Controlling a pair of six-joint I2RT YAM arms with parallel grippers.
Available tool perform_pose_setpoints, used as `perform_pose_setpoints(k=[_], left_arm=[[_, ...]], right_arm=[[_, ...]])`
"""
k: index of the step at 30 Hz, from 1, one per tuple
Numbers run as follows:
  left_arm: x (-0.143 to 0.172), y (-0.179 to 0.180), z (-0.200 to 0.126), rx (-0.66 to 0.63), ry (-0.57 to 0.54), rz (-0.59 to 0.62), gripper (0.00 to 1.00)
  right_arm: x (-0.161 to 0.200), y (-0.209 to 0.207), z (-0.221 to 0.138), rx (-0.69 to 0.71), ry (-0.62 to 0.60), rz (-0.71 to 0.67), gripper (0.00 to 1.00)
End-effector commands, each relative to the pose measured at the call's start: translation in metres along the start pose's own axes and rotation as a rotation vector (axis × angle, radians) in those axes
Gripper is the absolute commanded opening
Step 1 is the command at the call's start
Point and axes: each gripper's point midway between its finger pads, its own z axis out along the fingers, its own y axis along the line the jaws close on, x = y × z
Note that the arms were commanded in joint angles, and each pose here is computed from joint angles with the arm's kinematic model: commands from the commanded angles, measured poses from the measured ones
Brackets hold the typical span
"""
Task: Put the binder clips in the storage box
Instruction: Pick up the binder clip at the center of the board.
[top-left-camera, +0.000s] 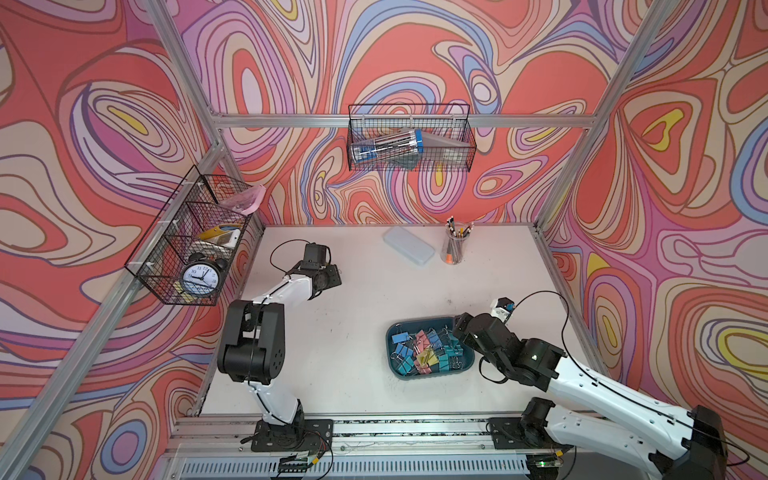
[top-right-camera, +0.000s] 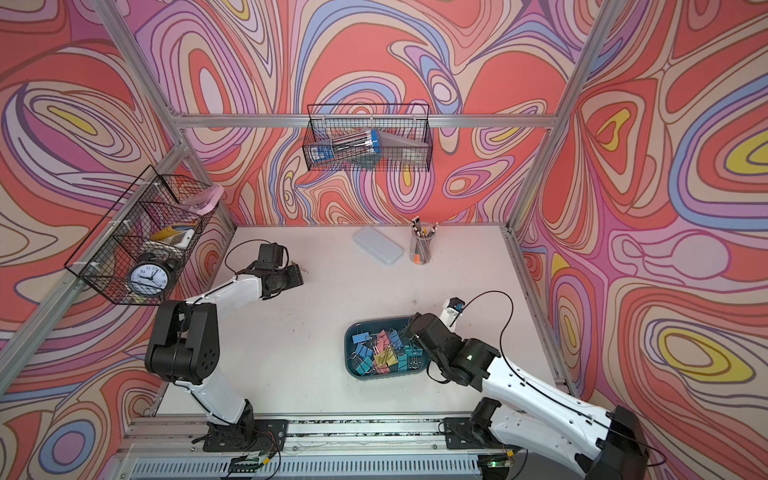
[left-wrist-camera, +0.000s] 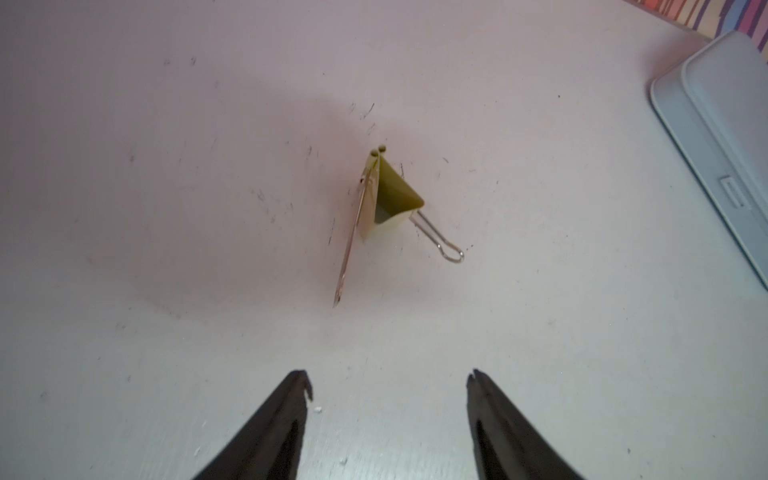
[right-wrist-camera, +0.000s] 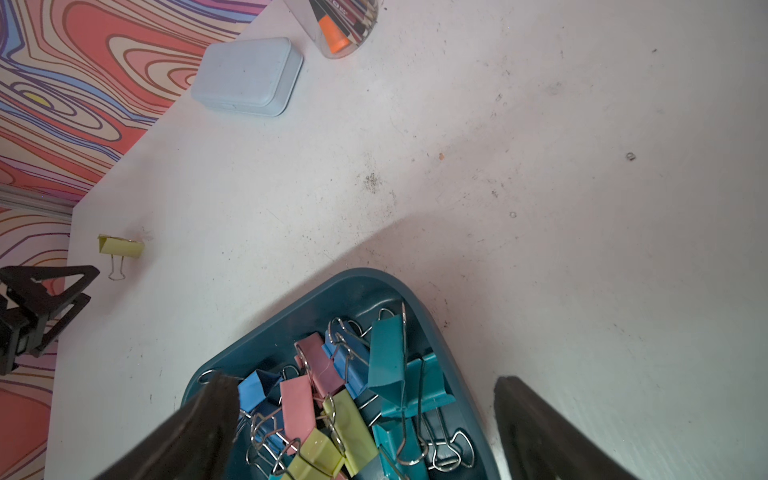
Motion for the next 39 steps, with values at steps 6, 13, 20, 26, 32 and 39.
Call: perform_pose_setpoints(k=[6, 13, 20, 26, 32, 39], left_arm=[[-0.028, 0.002, 0.028, -0.076, 0.007, 0.023, 0.87], [-0.02, -0.006, 0.057, -0.028, 0.153, 0.014, 0.84], [-0.004, -0.006, 0.064, -0.017, 0.207, -0.007, 0.57], [0.006, -0.013, 0.056, 0.039, 0.231, -0.034, 0.41], [0.009, -0.025, 0.037, 0.117, 0.223, -0.072, 0.3], [0.014, -0.041, 0.015, 0.189, 0.224, -0.086, 0.2]], right_arm=[[-0.006, 0.01, -0.004, -0.027, -0.007, 0.0, 0.97], [-0.004, 0.007, -0.003, -0.027, -0.009, 0.01, 0.97], [-0.002, 0.005, -0.002, -0.022, -0.006, 0.01, 0.97], [-0.002, 0.006, -0.001, -0.029, -0.007, 0.015, 0.98], [-0.001, 0.008, 0.0, -0.035, -0.003, 0.022, 0.98], [-0.001, 0.01, 0.001, -0.035, 0.0, 0.024, 0.97]])
